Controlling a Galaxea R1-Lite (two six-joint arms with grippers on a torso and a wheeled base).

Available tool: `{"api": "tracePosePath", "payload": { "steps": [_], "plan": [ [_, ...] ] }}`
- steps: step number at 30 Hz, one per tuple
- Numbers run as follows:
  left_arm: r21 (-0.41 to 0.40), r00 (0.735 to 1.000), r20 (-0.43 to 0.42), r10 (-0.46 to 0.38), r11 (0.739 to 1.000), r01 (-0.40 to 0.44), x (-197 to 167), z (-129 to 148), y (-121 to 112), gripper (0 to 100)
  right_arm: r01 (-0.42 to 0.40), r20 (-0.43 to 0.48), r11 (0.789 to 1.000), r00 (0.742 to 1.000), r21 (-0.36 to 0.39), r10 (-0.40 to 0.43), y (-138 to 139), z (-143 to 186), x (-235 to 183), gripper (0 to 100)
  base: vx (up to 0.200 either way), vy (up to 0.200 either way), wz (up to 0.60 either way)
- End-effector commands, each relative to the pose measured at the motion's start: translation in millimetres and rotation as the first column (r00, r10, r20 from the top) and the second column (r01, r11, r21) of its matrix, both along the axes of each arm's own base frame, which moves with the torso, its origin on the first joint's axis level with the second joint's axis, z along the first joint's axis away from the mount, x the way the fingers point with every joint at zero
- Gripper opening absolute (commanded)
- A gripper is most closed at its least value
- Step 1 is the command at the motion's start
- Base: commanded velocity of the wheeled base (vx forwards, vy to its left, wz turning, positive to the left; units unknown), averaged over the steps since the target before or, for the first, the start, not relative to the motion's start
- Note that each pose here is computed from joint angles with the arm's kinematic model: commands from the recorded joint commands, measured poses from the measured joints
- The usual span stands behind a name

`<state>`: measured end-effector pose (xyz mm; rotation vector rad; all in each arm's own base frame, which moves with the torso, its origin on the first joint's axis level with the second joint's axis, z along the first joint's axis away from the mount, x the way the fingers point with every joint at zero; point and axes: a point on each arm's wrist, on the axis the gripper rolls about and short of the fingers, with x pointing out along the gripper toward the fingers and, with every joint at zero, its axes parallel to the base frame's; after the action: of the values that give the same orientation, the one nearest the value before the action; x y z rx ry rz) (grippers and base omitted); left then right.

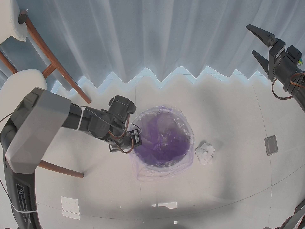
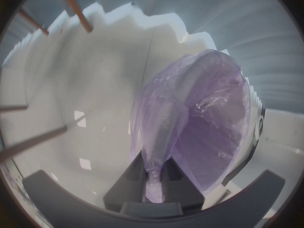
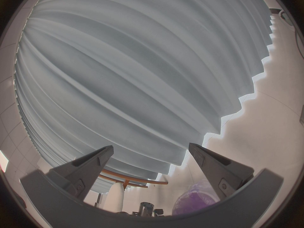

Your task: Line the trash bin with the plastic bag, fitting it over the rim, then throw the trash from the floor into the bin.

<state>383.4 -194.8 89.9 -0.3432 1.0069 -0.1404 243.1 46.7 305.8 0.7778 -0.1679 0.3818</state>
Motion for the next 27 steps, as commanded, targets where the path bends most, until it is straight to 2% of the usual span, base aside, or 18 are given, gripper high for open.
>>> {"api": "tracePosePath", "payload": {
  "steps": [1, 5, 10, 14, 16, 18, 19, 21, 24, 25, 26, 27],
  "plan": [
    [0.124, 0.984, 0.163, -0.069, 0.991, 0.049, 4, 50, 38, 0, -0.011, -0.006, 1.000, 1.000, -0.004, 0.011, 0, -2, 0, 100, 0.000, 0.000, 0.00],
    [0.240, 0.954, 0.226, -0.197, 0.960, 0.142, 4, 66, 54, 0, -0.028, -0.017, 1.000, 0.999, -0.011, 0.027, 1, -5, 0, 100, 0.000, 0.000, 0.00],
    [0.278, 0.927, 0.245, -0.283, 0.937, 0.212, 6, 71, 56, 0, -0.023, -0.015, 0.999, 1.000, -0.028, 0.022, 1, -7, -1, 100, 0.000, 0.000, 0.00],
    [0.361, 0.882, 0.255, -0.397, 0.885, 0.293, 15, 70, 68, 0, -0.018, -0.020, 0.999, 1.000, -0.048, 0.017, 1, -10, -1, 100, 0.000, 0.000, 0.00],
    [0.405, 0.842, 0.249, -0.479, 0.841, 0.359, 21, 65, 76, 0, -0.018, -0.020, 0.999, 1.000, -0.048, 0.017, 1, -10, -1, 100, 0.000, 0.000, 0.00],
    [0.429, 0.781, 0.256, -0.570, 0.791, 0.436, 25, 61, 81, 0, -0.018, -0.020, 0.999, 1.000, -0.048, 0.017, 1, -10, -1, 100, 0.000, 0.000, 0.00],
    [0.432, 0.771, 0.257, -0.582, 0.783, 0.447, 26, 60, 80, 0, -0.018, -0.020, 0.999, 1.000, -0.048, 0.017, 1, -10, -1, 100, 0.000, 0.000, 0.00],
    [0.448, 0.730, 0.271, -0.627, 0.754, 0.481, 28, 58, 79, 0, -0.018, -0.020, 0.999, 1.000, -0.048, 0.017, 1, -10, -1, 100, 0.000, 0.000, 0.00],
    [0.526, 0.643, 0.299, -0.705, 0.684, 0.506, 38, 61, 83, 0, -0.018, -0.017, 0.999, 1.000, -0.048, 0.017, 0, -9, -2, 100, 0.000, 0.000, 0.00],
    [0.557, 0.599, 0.305, -0.741, 0.649, 0.519, 44, 61, 87, 0, -0.018, -0.015, 0.999, 1.000, -0.048, 0.017, 0, -9, -3, 100, 0.000, 0.000, 0.00],
    [0.590, 0.566, 0.309, -0.764, 0.621, 0.516, 48, 65, 92, 0, -0.017, -0.014, 0.999, 1.000, -0.047, 0.017, 0, -8, -4, 100, 0.000, 0.000, 0.00],
    [0.614, 0.547, 0.306, -0.779, 0.601, 0.512, 51, 67, 95, 0, -0.019, -0.012, 0.999, 1.000, -0.047, 0.018, 0, -8, -4, 100, 0.000, 0.000, 0.00]
  ]
}}
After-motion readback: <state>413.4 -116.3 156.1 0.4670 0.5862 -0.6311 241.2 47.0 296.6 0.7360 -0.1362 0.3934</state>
